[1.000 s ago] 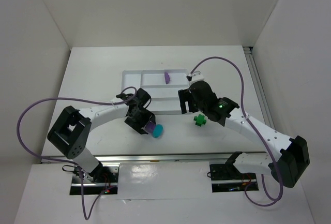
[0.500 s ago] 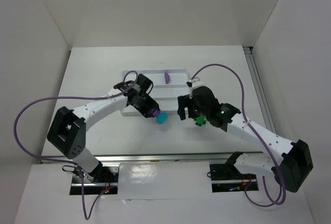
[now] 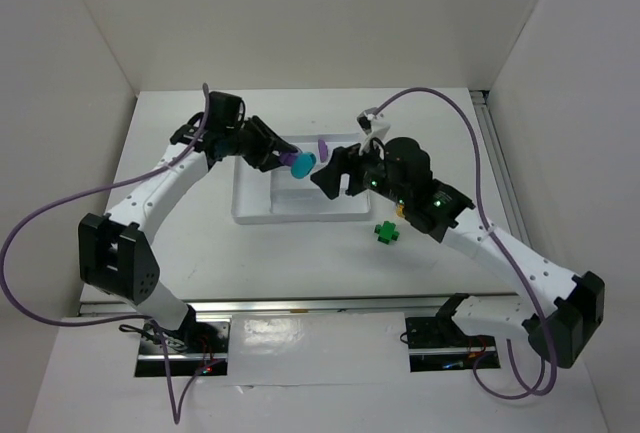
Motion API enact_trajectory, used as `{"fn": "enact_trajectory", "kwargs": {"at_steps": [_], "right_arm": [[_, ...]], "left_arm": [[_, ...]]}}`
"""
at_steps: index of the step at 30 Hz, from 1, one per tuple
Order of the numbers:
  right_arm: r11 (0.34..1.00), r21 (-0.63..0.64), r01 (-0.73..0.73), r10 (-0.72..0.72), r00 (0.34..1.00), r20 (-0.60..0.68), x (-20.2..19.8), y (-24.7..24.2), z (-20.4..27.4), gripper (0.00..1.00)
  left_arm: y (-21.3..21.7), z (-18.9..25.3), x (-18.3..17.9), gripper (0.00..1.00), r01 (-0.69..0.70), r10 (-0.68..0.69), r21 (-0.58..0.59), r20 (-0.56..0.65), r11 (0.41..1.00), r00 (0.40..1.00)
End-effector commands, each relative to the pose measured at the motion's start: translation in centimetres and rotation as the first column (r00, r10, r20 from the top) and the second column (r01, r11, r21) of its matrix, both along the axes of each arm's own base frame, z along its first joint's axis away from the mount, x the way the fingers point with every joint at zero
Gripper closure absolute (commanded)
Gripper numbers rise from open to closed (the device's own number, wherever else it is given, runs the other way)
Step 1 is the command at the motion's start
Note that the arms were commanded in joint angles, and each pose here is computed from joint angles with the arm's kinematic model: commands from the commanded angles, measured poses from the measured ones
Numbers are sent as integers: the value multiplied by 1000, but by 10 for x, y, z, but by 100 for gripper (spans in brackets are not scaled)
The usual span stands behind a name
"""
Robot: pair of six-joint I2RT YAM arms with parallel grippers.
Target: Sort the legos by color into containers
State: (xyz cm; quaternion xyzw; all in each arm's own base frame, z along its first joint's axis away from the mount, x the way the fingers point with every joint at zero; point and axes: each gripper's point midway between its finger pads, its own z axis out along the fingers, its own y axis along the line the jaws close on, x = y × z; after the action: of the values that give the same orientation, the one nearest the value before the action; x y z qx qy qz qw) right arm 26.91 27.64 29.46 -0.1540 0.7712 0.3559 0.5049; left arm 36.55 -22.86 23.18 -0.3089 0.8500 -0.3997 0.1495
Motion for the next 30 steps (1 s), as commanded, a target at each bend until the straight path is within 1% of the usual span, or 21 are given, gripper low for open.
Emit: {"fn": "enact_trajectory", "kwargs": {"at_steps": [1, 2, 3, 4, 6, 7, 10, 11, 12, 13, 16, 20, 22, 25, 28, 30], "right_arm": [[996, 80, -25, 22, 999, 32, 15, 21, 15, 14], [997, 79, -11, 8, 999, 34, 20, 22, 16, 14], [998, 62, -1, 0, 1000, 16, 25, 24, 7, 14], [998, 64, 9, -11, 1000, 22, 28, 25, 11, 14], [998, 59, 10, -11, 1000, 16, 32, 28, 9, 14], [999, 47, 8, -9, 1000, 16, 36, 31, 6, 14], [999, 37, 17, -18, 1000, 8, 43, 35, 2, 14], [999, 46, 17, -18, 1000, 17, 44, 36, 5, 14], [999, 42, 17, -18, 1000, 13, 46, 37, -1, 14], [998, 62, 16, -18, 999, 35, 48, 39, 6, 21], [999, 41, 15, -16, 1000, 25, 53, 42, -3, 32], [1000, 26, -12, 12, 1000, 14, 57, 52, -10, 32], [999, 51, -11, 9, 1000, 30, 59, 54, -3, 32], [999, 44, -28, 27, 999, 16, 60, 59, -11, 32], [998, 57, -29, 27, 999, 31, 62, 60, -4, 32], [999, 43, -28, 28, 1000, 15, 63, 61, -14, 32]], "left_arm": [[-14, 30, -8, 100, 109, -103, -66, 84, 992, 991], [-13, 31, -7, 100, 103, -96, -63, 99, 993, 990], [-13, 32, -8, 100, 103, -96, -65, 108, 993, 990], [-13, 30, -8, 100, 98, -91, -70, 102, 993, 991], [-13, 32, -12, 100, 105, -97, -76, 104, 992, 990], [-10, 37, -10, 100, 98, -87, -81, 124, 992, 988], [-9, 33, -15, 100, 105, -95, -85, 111, 991, 989], [-9, 38, -16, 100, 101, -90, -92, 117, 991, 989], [-8, 34, -15, 100, 94, -83, -87, 117, 992, 990], [-4, 39, -15, 100, 86, -74, -89, 129, 992, 989], [1, 42, -16, 100, 76, -63, -91, 138, 993, 988], [0, 46, -19, 100, 84, -69, -98, 145, 992, 987], [3, 46, -17, 100, 75, -60, -98, 145, 992, 988], [3, 46, -17, 100, 75, -60, -98, 145, 992, 988], [5, 48, -15, 100, 74, -57, -105, 153, 992, 987], [4, 49, -16, 100, 81, -64, -110, 152, 991, 986]]}}
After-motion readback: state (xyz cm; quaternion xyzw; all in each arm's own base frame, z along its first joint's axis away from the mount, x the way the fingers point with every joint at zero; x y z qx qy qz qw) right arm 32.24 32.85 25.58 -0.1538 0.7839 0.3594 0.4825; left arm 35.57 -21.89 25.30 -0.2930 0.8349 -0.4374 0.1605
